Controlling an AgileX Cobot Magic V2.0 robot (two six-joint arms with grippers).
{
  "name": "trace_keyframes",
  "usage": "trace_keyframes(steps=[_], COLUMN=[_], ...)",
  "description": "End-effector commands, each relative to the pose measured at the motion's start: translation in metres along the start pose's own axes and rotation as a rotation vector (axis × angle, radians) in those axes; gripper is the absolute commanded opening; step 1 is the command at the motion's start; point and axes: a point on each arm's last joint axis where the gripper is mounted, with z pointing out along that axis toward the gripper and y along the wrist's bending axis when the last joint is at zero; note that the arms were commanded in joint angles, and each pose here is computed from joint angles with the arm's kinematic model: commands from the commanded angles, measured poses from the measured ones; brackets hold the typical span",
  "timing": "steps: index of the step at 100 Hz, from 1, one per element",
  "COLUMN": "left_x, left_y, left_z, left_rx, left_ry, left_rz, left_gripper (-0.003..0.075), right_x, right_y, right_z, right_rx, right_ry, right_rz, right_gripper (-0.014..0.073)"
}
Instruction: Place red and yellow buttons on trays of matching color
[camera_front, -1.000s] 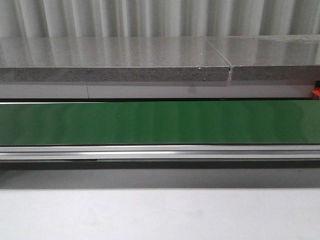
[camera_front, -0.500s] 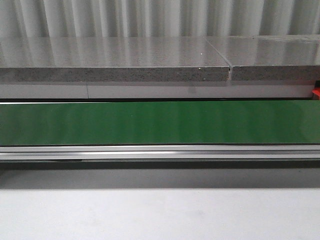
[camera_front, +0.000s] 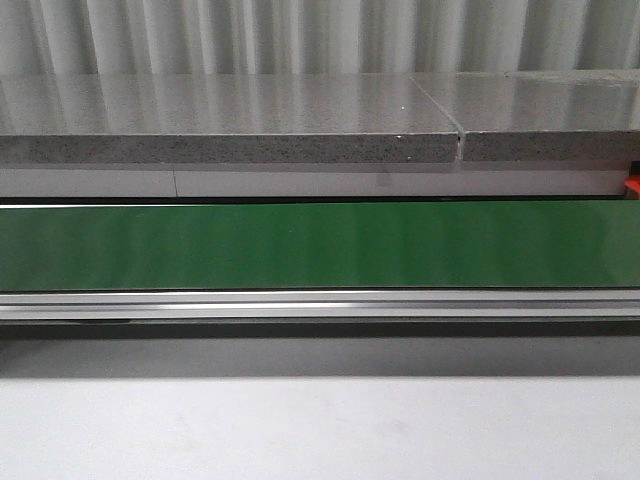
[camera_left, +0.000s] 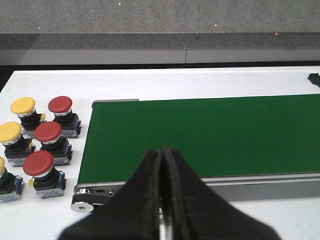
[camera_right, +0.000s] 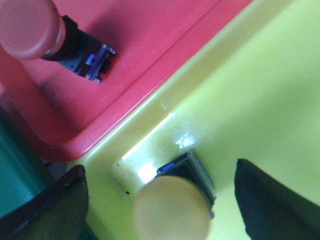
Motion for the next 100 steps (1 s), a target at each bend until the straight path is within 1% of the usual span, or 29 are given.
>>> trace_keyframes(steps=[1, 8, 22, 32, 39, 53, 60, 70, 77, 91, 100], left_x=[-0.014, -0.014, -0.014, -0.014, -0.014, -0.014, -0.014, -0.014, -0.014, -0.014, -0.014], left_y=[-0.001, -0.001, -0.001, -0.001, -0.001, -0.001, -0.001, -0.001, -0.001, -0.001, -0.001], left_z=[-0.003, -0.003, -0.003, -0.003, -0.003, -0.003, -0.003, -0.003, -0.003, -0.003, -0.003], left_rx=[0.009, 0.009, 0.009, 0.009, 0.009, 0.009, 0.009, 0.009, 0.009, 0.009, 0.009], left_ry=[-0.092, -0.092, -0.092, -0.092, -0.092, -0.092, -0.092, -0.092, -0.092, -0.092, -0.092], left_rz=[-0.009, -0.009, -0.009, -0.009, -0.009, -0.009, -0.009, -0.009, -0.009, -0.009, -0.009], left_gripper=[-0.0021, -0.0021, -0.0021, -0.0021, -0.0021, -0.0021, -0.0021, -0.0021, -0.0021, -0.0021, -0.0021], right_x=[-0.017, -0.017, -0.010, 0.001, 0.010, 0.030, 0.039, 0.051, 0.060, 0.080, 0.094], right_y=[0.011, 0.023, 0.053, 0.080, 0.095, 0.114, 0.118, 0.119, 0.117, 0.107, 0.099], right_z=[-0.030, -0.042, -0.069, -0.091, -0.107, -0.142, -0.159, -0.181, -0.195, -0.210, -0.211], right_rx=[-0.034, -0.060, -0.133, -0.207, -0.260, -0.355, -0.395, -0.441, -0.466, -0.507, -0.522], right_ry=[-0.155, -0.206, -0.281, -0.334, -0.364, -0.425, -0.451, -0.479, -0.499, -0.528, -0.526], right_rz=[-0.027, -0.067, -0.207, -0.335, -0.396, -0.521, -0.575, -0.624, -0.662, -0.701, -0.713], right_gripper=[0.0601, 0.0601, 0.0601, 0.0601, 0.0601, 0.0601, 0.0601, 0.0599, 0.0576, 0.0474, 0.0372])
